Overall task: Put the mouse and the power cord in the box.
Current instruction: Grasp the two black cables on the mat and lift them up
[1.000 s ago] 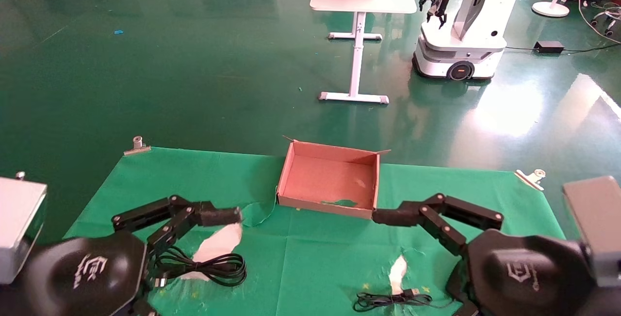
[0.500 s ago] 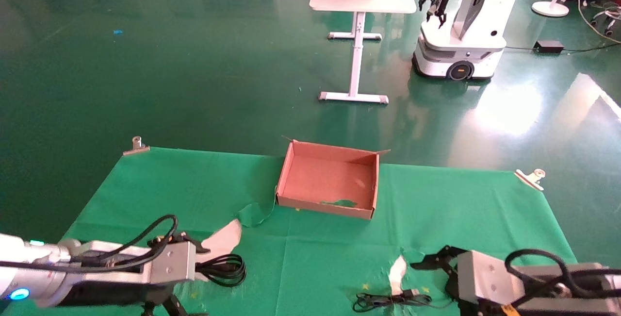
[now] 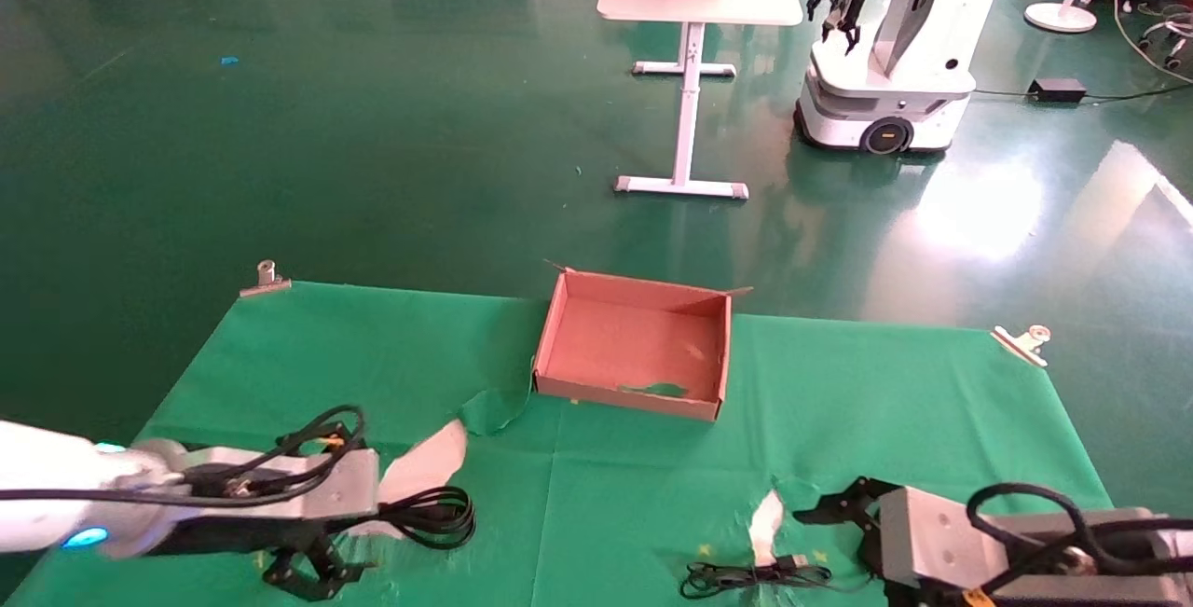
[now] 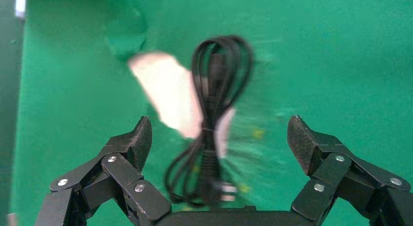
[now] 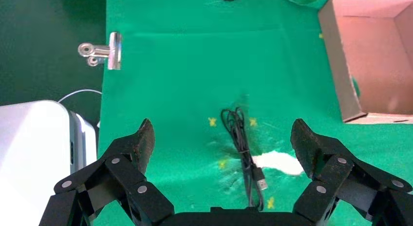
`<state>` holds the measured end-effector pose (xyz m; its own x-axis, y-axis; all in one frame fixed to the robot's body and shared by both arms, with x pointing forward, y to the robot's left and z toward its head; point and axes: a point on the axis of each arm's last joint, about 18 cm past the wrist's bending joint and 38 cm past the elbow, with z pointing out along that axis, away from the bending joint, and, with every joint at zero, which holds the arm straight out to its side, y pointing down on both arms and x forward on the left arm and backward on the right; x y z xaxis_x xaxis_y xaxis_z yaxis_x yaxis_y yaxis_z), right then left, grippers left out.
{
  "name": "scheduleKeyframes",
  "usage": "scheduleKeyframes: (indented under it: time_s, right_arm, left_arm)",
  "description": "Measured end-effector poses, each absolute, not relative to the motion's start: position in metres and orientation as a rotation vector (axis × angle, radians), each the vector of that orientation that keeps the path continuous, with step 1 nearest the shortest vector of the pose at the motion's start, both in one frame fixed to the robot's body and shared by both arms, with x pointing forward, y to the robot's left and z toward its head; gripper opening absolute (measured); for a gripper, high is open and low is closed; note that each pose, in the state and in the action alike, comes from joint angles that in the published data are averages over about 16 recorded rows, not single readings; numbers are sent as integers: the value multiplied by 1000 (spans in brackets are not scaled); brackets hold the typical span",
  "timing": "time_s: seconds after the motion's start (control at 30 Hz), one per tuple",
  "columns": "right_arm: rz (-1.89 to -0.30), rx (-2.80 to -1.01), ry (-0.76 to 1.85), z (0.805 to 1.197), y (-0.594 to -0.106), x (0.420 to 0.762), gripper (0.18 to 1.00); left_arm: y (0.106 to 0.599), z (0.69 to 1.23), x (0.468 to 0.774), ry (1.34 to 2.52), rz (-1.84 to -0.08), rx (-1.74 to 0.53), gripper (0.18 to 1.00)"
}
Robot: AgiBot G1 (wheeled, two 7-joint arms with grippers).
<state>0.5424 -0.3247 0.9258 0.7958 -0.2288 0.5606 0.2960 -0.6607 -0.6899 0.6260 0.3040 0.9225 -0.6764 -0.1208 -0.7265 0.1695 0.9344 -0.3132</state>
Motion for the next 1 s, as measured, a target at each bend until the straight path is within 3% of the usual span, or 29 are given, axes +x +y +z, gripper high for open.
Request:
scheduleKeyframes:
  time_s: [0.47, 1.0]
  right_arm:
    - [-785, -2158, -2, 925, -330, 541, 1001]
    - [-780, -2185, 11, 919, -327, 547, 1001]
  left_arm:
    - [281, 904, 685, 2218, -190, 0, 1001]
    - [283, 891, 700, 2215, -115, -32, 1001]
